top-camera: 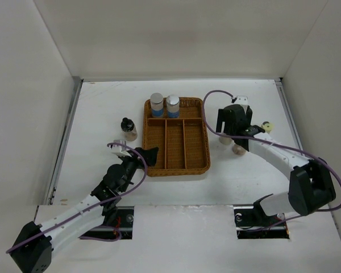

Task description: Organize the condiment bottles

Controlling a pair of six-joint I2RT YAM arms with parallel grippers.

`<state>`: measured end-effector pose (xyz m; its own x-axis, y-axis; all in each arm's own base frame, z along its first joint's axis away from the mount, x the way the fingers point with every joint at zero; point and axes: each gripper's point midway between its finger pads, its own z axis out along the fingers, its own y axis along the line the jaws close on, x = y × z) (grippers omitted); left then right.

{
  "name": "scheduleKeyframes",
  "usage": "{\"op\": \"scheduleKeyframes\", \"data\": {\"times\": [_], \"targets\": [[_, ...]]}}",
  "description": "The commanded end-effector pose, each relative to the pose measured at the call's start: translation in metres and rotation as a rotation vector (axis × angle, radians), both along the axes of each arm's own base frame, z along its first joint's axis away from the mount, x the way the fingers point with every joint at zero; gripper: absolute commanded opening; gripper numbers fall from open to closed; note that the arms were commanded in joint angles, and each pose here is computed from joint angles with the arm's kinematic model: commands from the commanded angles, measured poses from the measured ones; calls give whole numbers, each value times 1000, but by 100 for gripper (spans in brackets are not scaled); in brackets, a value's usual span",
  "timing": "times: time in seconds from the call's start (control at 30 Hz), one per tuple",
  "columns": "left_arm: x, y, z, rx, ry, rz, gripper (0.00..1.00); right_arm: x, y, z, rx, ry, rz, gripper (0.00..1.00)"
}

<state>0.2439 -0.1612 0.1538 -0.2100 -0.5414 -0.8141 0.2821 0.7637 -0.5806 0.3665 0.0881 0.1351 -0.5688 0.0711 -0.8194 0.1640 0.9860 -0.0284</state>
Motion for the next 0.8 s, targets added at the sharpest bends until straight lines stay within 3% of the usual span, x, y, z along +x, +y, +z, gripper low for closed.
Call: {"op": "scheduleKeyframes", "data": {"times": [0.0, 0.2, 0.43, 0.77], "targets": [[1, -3, 11, -39, -27, -10, 100, 26, 8, 26, 56, -112, -12, 91], [2, -1, 8, -37, -22, -5, 100, 38, 2, 32, 66, -169, -33, 82], [4, -1, 6, -34, -15, -2, 100, 43, 5, 48, 74, -204, -29, 56], [6, 2, 6, -35, -17, 15, 100, 58, 27, 141, 139, -374, 15, 52]]}}
